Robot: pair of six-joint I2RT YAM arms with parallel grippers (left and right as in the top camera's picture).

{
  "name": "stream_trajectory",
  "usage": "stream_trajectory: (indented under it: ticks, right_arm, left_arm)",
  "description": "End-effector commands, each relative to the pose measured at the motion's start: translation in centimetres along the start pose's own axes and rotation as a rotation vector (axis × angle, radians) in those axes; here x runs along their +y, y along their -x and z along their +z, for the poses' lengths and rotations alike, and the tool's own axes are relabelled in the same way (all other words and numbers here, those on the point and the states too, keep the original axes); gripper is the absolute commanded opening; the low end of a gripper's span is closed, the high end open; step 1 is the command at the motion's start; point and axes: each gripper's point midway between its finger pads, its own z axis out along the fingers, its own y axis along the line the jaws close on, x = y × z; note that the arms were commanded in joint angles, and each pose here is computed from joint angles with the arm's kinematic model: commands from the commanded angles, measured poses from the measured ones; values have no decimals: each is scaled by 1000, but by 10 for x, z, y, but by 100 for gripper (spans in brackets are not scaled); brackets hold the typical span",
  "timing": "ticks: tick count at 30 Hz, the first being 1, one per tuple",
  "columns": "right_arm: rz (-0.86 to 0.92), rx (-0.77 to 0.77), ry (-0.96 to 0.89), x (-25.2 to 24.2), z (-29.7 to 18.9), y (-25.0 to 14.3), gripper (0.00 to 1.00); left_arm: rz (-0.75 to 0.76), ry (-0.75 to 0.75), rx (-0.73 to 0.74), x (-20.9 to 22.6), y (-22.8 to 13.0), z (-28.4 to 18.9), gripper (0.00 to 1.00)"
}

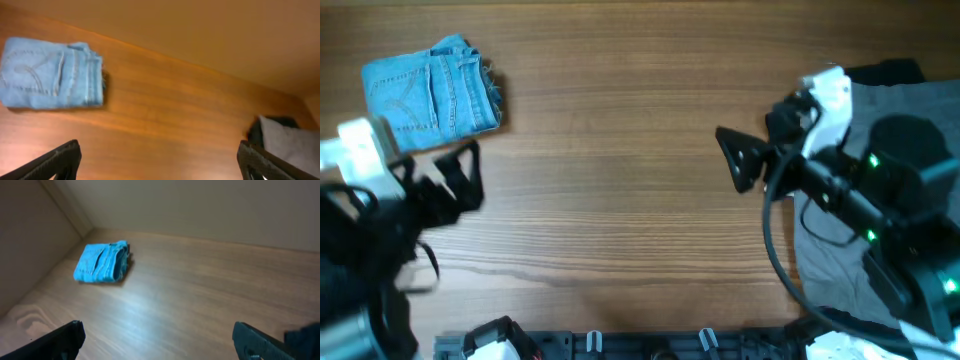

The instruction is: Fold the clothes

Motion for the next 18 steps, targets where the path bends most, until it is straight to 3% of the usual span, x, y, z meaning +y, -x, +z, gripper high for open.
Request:
stream_trajectory:
  ticks: [1,4,6,9,11,14,16,18]
  right_arm:
    - [-10,27,-7,1,-9,-9,100]
    - [76,66,-6,0,-2,-16,100]
    - [338,93,-17,-2,7,-20,100]
    - [383,147,-131,-23,20,-34,100]
    - [288,117,-118,-25,28,-24,100]
    - [-185,-148,93,13,14,17,100]
    - [-269,-242,61,9,-1,6,100]
    - [-268,-288,-18,-11,-6,-29,100]
  left_arm:
    - [57,-29,-45,-15,-8,-21,100]
    - [61,-30,-54,-18,-11,-28,100]
    - [62,-30,-54,-18,-11,-28,100]
    - [62,-30,-54,-18,-11,-28,100]
    - [61,-30,-54,-18,-11,-28,100]
    - [62,-30,-54,-18,-11,-28,100]
    - [62,-30,-54,-18,-11,-28,100]
    - [62,-30,-54,-18,-11,-28,100]
